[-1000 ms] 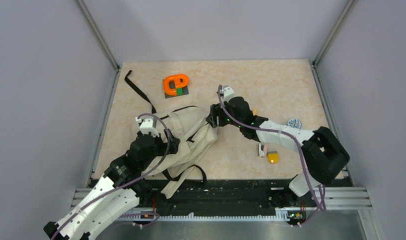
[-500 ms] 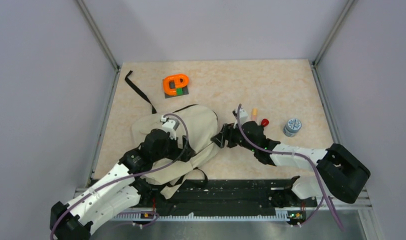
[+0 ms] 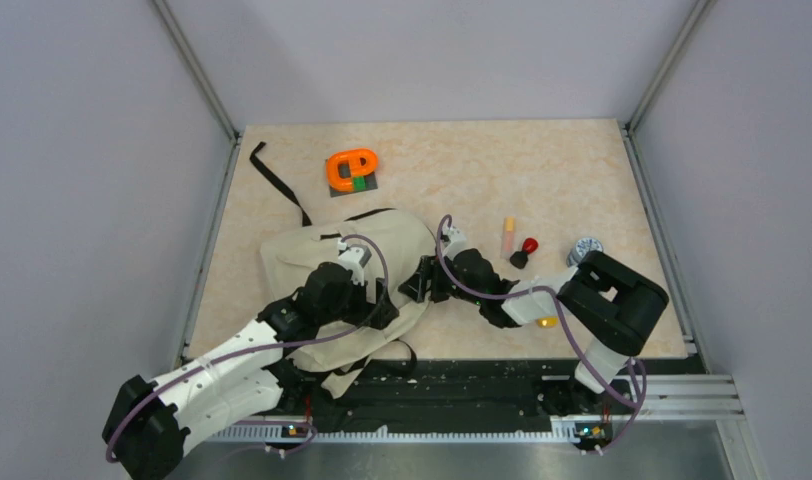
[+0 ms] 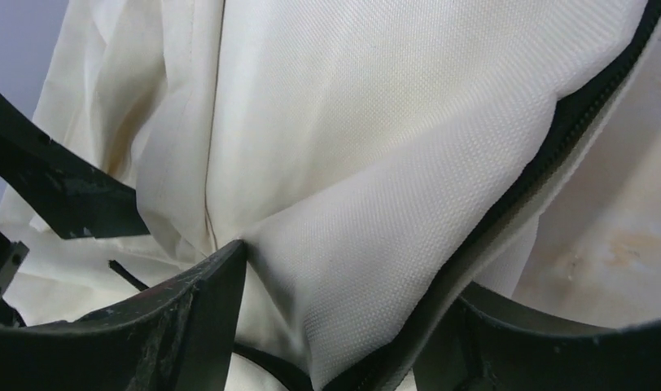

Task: Pack the student bag
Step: Adjust the student bag at the center of the board.

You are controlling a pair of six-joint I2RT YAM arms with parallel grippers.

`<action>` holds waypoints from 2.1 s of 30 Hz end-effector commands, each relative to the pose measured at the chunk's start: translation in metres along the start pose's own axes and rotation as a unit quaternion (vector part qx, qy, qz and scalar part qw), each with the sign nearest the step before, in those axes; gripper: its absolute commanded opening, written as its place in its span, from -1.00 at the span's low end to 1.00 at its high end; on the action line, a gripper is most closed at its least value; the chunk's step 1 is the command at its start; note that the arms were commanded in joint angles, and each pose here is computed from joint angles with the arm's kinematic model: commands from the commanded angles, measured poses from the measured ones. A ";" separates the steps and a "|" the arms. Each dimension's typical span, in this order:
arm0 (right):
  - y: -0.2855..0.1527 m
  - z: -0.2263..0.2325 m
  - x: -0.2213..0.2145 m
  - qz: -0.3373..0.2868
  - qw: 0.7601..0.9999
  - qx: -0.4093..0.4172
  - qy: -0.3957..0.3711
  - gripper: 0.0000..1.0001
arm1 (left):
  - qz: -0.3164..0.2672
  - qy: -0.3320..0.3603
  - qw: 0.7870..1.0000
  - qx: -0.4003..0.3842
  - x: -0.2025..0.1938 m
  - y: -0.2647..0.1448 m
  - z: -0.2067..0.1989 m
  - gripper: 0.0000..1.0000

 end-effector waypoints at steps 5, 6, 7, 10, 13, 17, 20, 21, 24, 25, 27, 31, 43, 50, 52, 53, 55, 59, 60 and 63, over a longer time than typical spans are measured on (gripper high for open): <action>0.040 0.033 0.047 -0.073 0.994 0.077 -0.034 -0.94 | -0.028 0.011 1.000 0.006 0.014 0.002 -0.008 0.93; 0.042 0.038 0.061 -0.082 0.992 0.081 -0.047 -1.00 | -0.044 0.012 0.999 0.006 0.020 -0.004 -0.012 0.93; 0.043 0.043 0.076 -0.096 0.990 0.085 -0.063 -1.00 | -0.061 0.011 0.998 -0.003 0.027 -0.011 -0.018 0.94; 0.036 0.062 0.128 -0.145 0.979 0.076 -0.125 -1.00 | -0.127 0.010 0.992 -0.018 0.047 -0.036 -0.031 0.96; 0.021 0.077 0.176 -0.194 0.963 0.056 -0.178 -1.00 | -0.184 0.006 0.982 -0.034 0.059 -0.058 -0.038 0.96; 0.000 0.080 0.212 -0.233 0.950 0.053 -0.200 -1.00 | -0.215 0.006 0.976 -0.034 0.068 -0.082 -0.043 0.96; -0.015 0.079 0.225 -0.251 0.944 0.055 -0.207 -1.00 | -0.219 0.007 0.975 -0.027 0.070 -0.093 -0.044 0.96; -0.019 0.079 0.227 -0.255 0.943 0.056 -0.208 -1.00 | -0.219 0.008 0.975 -0.027 0.070 -0.096 -0.044 0.96; -0.029 0.079 0.232 -0.262 0.940 0.057 -0.211 -1.00 | -0.209 0.013 0.978 -0.022 0.069 -0.097 -0.044 0.96; -0.031 0.079 0.231 -0.263 0.940 0.057 -0.211 -1.00 | -0.203 0.012 0.979 -0.020 0.068 -0.095 -0.043 0.96; -0.032 0.077 0.228 -0.262 0.940 0.053 -0.211 -1.00 | -0.185 0.013 0.982 -0.017 0.064 -0.088 -0.041 0.96; -0.031 0.064 0.224 -0.255 0.944 0.043 -0.204 -1.00 | -0.147 0.014 0.989 -0.008 0.055 -0.070 -0.036 0.96; 0.010 -0.006 0.225 -0.191 0.945 -0.071 -0.258 -1.00 | -0.207 -0.024 0.977 0.042 0.066 -0.053 -0.027 0.96; 0.007 -0.011 0.216 -0.156 0.959 -0.062 -0.230 0.21 | -0.220 -0.029 0.971 0.092 0.067 -0.046 -0.015 0.96; -0.006 -0.009 0.209 -0.157 0.963 -0.068 -0.209 0.36 | -0.207 -0.033 0.972 0.108 0.060 -0.042 -0.008 0.96; -0.012 -0.010 0.205 -0.156 0.965 -0.073 -0.197 0.40 | -0.199 -0.035 0.973 0.112 0.056 -0.039 -0.005 0.96; -0.025 -0.012 0.191 -0.154 0.970 -0.082 -0.167 0.43 | -0.186 -0.042 0.975 0.116 0.048 -0.034 0.000 0.96; -0.044 -0.012 0.154 -0.153 0.981 -0.064 -0.096 0.49 | -0.168 -0.059 0.979 0.102 0.035 -0.024 0.005 0.80; -0.046 -0.013 0.143 -0.149 0.984 -0.061 -0.081 0.49 | -0.165 -0.064 0.979 0.097 0.033 -0.022 0.006 0.71; -0.051 -0.011 0.109 -0.136 0.988 -0.055 -0.048 0.50 | -0.154 -0.069 0.982 0.085 0.028 -0.017 0.006 0.46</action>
Point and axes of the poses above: each gripper's point midway between its finger pads, its own y axis out along the fingers, its own z axis along the line the jaws close on, x = y × z, the point moved 9 cm from there along -y, back along the fingers, and after that the axes turned 12 degrees about -y, right-handed, at the moved point
